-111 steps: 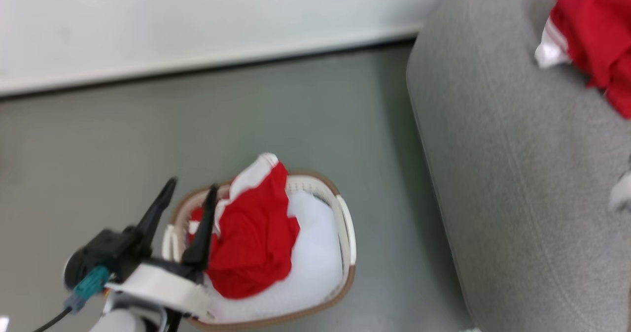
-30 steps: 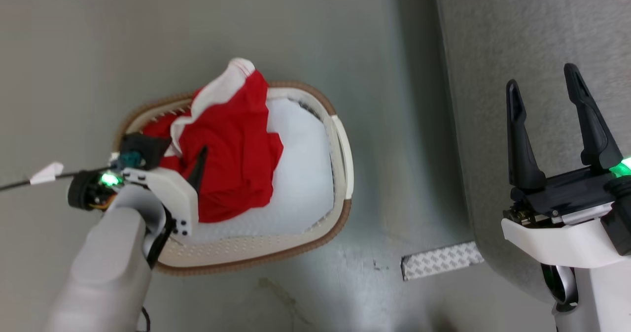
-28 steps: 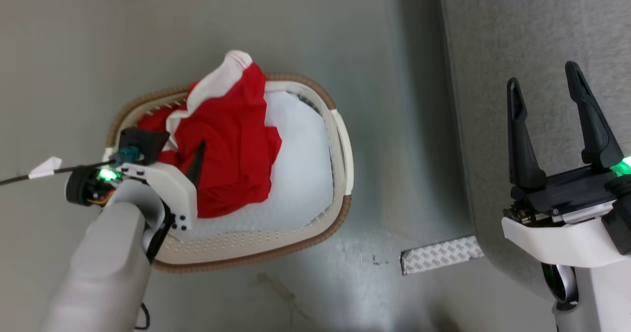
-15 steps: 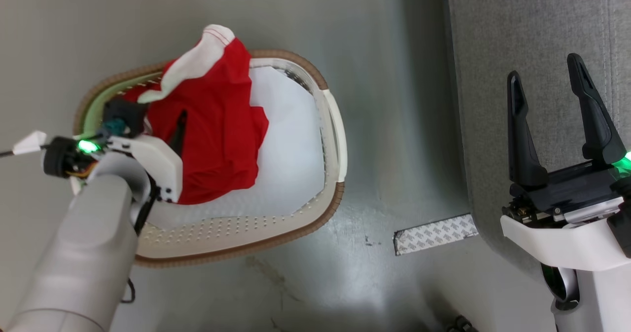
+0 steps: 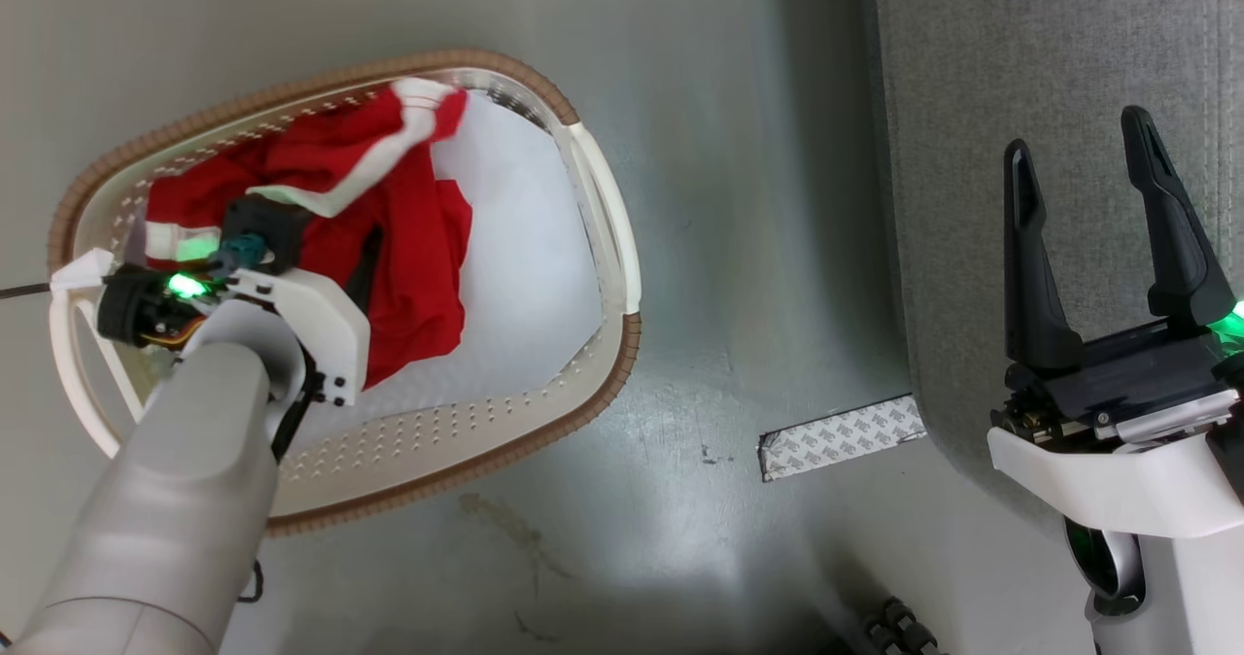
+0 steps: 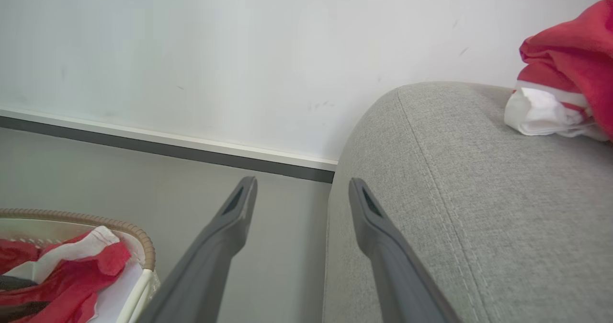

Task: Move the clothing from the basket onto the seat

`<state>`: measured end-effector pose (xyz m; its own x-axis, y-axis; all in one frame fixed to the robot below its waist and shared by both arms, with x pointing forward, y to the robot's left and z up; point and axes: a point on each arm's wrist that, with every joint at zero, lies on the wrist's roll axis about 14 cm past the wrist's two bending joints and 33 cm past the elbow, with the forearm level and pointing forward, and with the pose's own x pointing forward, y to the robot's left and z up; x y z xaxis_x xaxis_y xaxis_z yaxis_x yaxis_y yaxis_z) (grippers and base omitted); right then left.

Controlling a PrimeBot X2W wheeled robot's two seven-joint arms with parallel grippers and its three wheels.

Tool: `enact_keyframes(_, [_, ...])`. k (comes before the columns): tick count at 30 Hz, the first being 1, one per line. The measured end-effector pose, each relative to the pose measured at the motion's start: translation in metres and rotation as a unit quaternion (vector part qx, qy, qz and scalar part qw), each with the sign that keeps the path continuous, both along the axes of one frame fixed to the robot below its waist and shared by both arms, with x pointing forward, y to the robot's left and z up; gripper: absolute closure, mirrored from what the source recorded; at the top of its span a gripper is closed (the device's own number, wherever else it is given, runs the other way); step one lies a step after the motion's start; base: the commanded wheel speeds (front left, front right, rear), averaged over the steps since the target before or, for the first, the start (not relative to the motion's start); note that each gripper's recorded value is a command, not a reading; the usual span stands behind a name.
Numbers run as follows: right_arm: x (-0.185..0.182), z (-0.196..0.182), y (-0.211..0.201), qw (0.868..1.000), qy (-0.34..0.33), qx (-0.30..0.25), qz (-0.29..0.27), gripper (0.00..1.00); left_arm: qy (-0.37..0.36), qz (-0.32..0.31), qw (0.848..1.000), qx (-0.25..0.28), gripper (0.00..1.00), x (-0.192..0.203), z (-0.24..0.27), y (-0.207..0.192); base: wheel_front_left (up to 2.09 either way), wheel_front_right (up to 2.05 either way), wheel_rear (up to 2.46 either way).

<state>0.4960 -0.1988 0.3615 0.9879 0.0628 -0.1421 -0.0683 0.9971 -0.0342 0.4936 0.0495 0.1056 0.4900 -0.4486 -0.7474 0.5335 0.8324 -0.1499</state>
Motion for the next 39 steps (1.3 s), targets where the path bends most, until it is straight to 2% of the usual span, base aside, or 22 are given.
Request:
enact_keyframes(6, [-0.001,0.0,-0.003,1.0,0.002,0.001,-0.004,0.0,0.001,-0.012,1.0,0.0,0.0,-0.001,-0.004,-0.005,0.0,0.0,0.0])
enact_keyframes(7, [-0.001,-0.001,-0.004,1.0,0.002,0.002,-0.006,0.0,0.002,-0.014,1.0,0.001,0.18,-0.001,-0.005,-0.005,0.0,0.0,0.0])
enact_keyframes(8, [-0.001,-0.001,-0.005,1.0,0.003,0.001,-0.007,0.0,0.004,-0.017,1.0,0.001,0.47,-0.003,-0.006,-0.006,0.0,0.0,0.0])
enact_keyframes(9, [-0.002,-0.002,-0.005,1.0,0.004,0.0,-0.008,0.0,0.005,-0.02,1.0,0.002,0.6,-0.004,-0.008,-0.006,0.0,0.0,0.0])
enact_keyframes(10, [-0.002,-0.003,-0.006,1.0,0.005,0.0,-0.008,0.0,0.006,-0.023,1.0,0.003,0.87,-0.005,-0.009,-0.006,0.0,0.0,0.0])
enact_keyframes(11, [-0.002,-0.004,-0.006,1.0,0.006,-0.001,-0.009,0.0,0.008,-0.026,1.0,0.003,1.0,-0.006,-0.01,-0.007,0.0,0.0,0.0])
enact_keyframes(18, [-0.002,-0.004,-0.008,1.0,0.007,0.0,-0.012,0.0,0.005,-0.036,0.999,-0.001,1.0,-0.009,-0.007,-0.011,0.0,0.0,0.0])
enact_keyframes(23, [-0.002,0.004,-0.007,1.0,-0.001,0.006,-0.012,0.0,-0.019,-0.019,0.999,-0.029,1.0,-0.001,0.017,-0.02,0.0,0.0,0.0])
enact_keyframes(31, [-0.006,0.034,-0.009,0.999,-0.025,0.014,-0.02,0.0,-0.062,-0.001,0.995,-0.073,1.0,-0.005,0.075,-0.024,0.0,0.0,0.0])
enact_keyframes(39, [-0.028,0.069,-0.014,0.998,-0.046,0.024,-0.035,0.0,-0.126,0.053,0.981,-0.136,1.0,-0.01,0.16,-0.019,0.0,0.0,0.0])
